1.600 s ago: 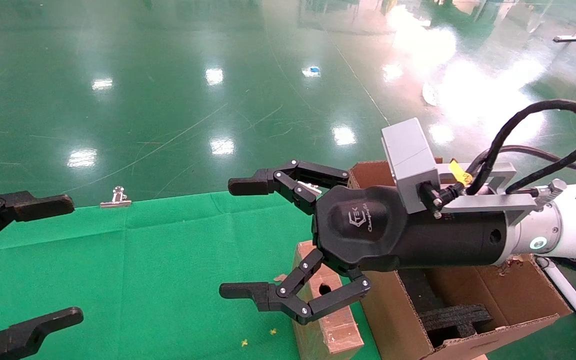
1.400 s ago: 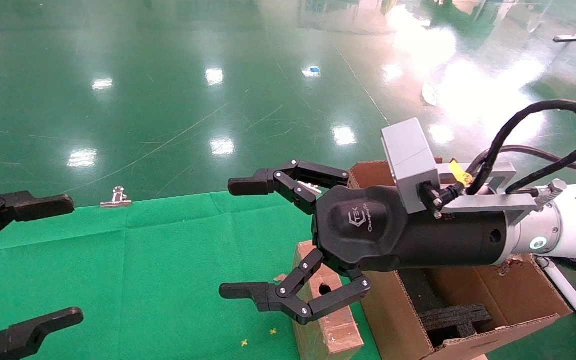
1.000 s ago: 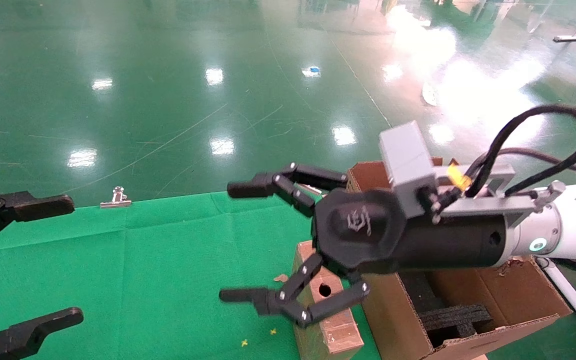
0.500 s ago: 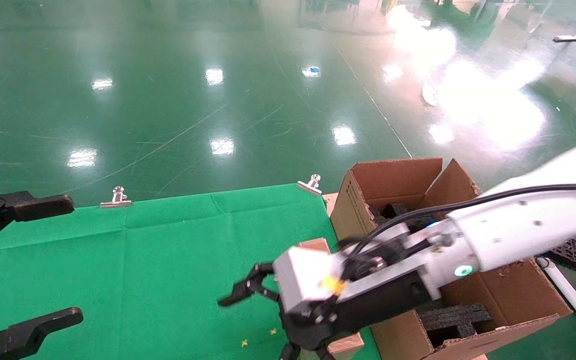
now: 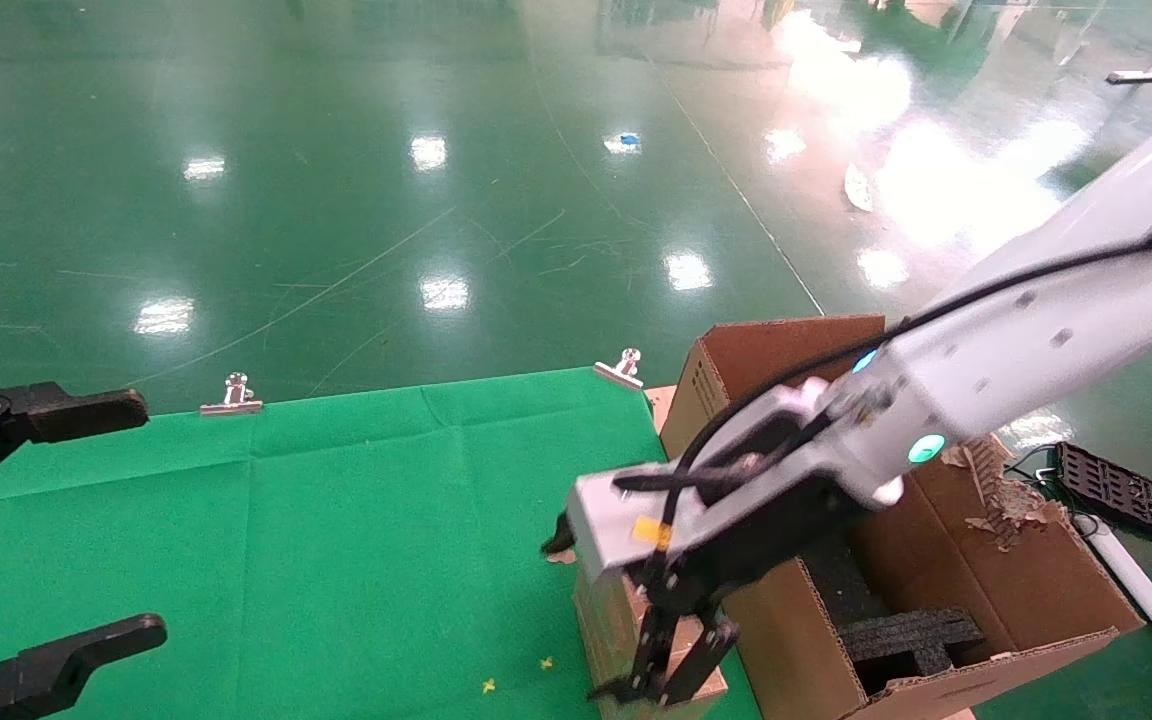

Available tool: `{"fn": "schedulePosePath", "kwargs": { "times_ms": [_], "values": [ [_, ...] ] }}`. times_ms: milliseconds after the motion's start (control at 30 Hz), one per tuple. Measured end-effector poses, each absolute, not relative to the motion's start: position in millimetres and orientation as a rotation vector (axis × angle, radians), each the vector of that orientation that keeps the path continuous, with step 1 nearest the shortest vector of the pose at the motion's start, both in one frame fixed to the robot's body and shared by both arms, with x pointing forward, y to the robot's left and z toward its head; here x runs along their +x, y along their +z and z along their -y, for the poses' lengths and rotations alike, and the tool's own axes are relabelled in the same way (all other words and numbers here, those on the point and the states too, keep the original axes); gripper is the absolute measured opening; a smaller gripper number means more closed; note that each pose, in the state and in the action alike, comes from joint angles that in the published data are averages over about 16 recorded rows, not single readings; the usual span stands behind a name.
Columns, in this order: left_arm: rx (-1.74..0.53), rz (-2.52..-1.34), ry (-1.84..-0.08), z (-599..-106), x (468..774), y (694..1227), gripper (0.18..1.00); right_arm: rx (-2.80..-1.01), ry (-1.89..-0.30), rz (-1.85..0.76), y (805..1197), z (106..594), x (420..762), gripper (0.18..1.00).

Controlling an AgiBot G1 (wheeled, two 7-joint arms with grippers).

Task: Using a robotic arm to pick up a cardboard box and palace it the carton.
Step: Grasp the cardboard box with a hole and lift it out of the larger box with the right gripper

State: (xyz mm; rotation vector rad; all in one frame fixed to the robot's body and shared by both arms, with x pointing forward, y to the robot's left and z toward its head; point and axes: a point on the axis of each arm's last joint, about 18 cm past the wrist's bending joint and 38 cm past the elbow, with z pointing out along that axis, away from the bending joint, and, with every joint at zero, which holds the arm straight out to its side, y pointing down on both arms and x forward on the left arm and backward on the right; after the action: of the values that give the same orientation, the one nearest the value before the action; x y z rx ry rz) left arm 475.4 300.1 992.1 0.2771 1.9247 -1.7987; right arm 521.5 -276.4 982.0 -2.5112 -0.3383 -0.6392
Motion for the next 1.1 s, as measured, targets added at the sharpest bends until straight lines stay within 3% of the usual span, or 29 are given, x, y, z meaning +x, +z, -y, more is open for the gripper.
{"fn": "schedulePosePath", "kwargs": {
  "times_ms": [400,1100],
  "values": [
    [0.277,-1.925,-1.799,-300,475,992,1.001,-2.741,-0.748,0.273,1016,294,521,1.0],
    [0.277,-1.925,-1.799,-300,475,992,1.001,-3.029,-0.589,0.095,1013,258,519,1.0]
  ]
}}
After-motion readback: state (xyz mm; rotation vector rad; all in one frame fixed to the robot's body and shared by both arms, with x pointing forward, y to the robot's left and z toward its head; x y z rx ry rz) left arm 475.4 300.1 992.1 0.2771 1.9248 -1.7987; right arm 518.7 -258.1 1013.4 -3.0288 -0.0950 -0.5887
